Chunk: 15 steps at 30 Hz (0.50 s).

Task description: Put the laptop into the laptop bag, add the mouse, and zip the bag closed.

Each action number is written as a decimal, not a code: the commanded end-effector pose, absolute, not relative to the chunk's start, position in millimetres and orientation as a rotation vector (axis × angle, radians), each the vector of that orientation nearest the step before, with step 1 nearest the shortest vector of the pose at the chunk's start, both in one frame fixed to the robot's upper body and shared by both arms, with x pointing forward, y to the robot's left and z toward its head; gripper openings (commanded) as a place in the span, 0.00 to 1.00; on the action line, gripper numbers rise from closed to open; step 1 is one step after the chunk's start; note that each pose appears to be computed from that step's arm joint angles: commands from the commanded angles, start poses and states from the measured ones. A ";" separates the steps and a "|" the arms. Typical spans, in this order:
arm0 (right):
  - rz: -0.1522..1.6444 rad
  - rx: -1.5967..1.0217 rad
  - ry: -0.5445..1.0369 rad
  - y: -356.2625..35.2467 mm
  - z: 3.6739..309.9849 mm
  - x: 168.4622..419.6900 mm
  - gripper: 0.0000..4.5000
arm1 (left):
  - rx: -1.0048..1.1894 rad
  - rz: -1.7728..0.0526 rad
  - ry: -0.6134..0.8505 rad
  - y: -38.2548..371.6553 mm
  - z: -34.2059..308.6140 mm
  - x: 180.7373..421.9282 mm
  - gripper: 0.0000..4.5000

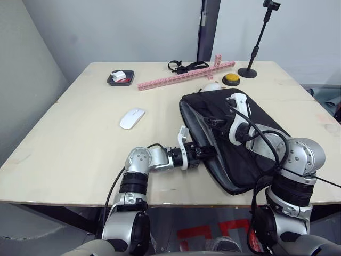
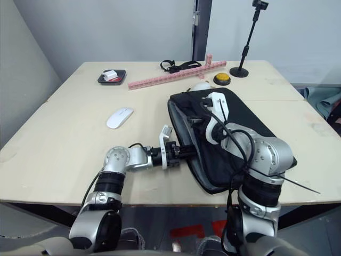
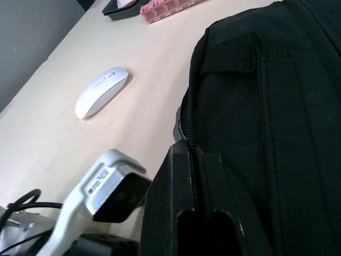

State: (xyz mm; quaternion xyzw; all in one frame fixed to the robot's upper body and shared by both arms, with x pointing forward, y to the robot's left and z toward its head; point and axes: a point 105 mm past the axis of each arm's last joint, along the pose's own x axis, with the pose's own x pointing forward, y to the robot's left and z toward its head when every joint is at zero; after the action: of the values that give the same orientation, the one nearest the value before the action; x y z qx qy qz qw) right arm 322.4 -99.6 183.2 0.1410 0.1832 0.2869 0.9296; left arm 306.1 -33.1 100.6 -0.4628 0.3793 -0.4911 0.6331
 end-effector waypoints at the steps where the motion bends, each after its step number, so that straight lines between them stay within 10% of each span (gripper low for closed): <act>1: 0.667 0.271 0.289 -83.8 206.6 315.1 0.00 | -1.079 -1.275 0.800 -57.5 131.6 303.3 0.03; 15: 0.644 0.269 0.286 -87.9 205.7 317.9 0.00 | -0.987 -1.310 0.786 -62.8 129.4 305.8 0.03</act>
State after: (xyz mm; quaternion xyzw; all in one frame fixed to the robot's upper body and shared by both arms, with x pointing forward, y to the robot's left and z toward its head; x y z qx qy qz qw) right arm 322.5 -95.8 187.4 0.1433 0.1794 0.2902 0.9290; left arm 308.8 -46.3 96.9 -0.4334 0.3829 -0.5112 0.6358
